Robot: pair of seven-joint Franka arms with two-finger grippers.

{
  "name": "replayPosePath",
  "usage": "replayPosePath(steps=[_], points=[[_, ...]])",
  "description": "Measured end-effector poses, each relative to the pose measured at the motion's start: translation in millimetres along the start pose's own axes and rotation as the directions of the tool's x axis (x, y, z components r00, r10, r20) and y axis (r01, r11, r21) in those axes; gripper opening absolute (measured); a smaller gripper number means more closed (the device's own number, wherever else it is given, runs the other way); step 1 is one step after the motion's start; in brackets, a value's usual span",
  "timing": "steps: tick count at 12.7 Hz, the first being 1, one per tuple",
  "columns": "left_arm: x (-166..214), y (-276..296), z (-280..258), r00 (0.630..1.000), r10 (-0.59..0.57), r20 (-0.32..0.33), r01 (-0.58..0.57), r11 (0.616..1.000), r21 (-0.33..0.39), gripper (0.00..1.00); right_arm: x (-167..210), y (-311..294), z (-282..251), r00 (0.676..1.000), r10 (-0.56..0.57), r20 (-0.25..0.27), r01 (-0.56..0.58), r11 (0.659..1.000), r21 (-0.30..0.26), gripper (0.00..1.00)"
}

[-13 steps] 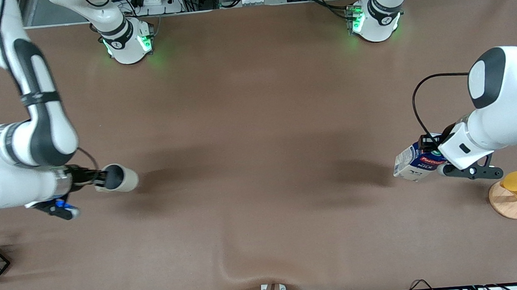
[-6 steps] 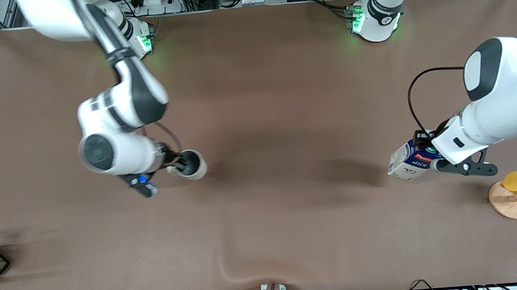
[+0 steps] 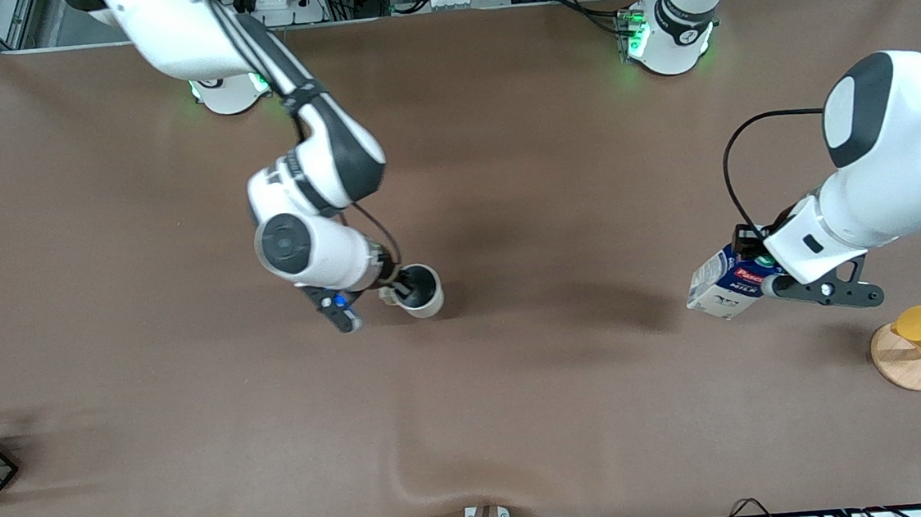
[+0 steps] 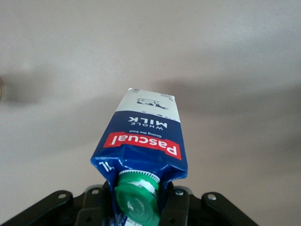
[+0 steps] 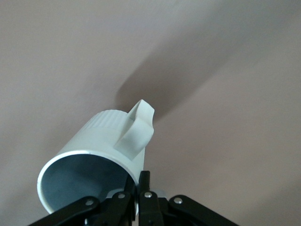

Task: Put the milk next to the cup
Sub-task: 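Carry the mug toward the table middle while the left gripper lifts the milk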

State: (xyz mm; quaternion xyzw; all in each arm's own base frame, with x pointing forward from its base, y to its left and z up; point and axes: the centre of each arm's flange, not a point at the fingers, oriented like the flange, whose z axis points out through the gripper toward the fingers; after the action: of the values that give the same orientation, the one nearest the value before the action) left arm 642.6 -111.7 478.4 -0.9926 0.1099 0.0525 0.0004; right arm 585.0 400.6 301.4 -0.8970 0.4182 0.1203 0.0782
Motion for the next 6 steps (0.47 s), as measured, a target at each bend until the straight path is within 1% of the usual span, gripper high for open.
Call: replayPosePath(steps=[1, 3, 6], points=[[-0.3, 7.2, -1.7, 1.0, -0.002, -0.003, 0.002, 1.0, -0.003, 0.37, -10.3, -5.8, 12.2, 1.0, 0.013, -0.008, -0.013, 1.0, 0.015, 0.04], [-2.6, 31.3, -5.2, 1.0, -0.015, 0.001, 0.015, 1.0, -0.011, 0.39, -19.0, -12.3, 27.3, 0.999, 0.039, -0.016, -0.038, 0.999, 0.033, 0.04], [-10.1, 67.3, -7.6, 0.999, -0.039, 0.034, 0.04, 0.999, -0.016, 0.38, -21.2, -13.5, 37.7, 0.999, 0.051, -0.018, -0.051, 0.998, 0.031, 0.04]])
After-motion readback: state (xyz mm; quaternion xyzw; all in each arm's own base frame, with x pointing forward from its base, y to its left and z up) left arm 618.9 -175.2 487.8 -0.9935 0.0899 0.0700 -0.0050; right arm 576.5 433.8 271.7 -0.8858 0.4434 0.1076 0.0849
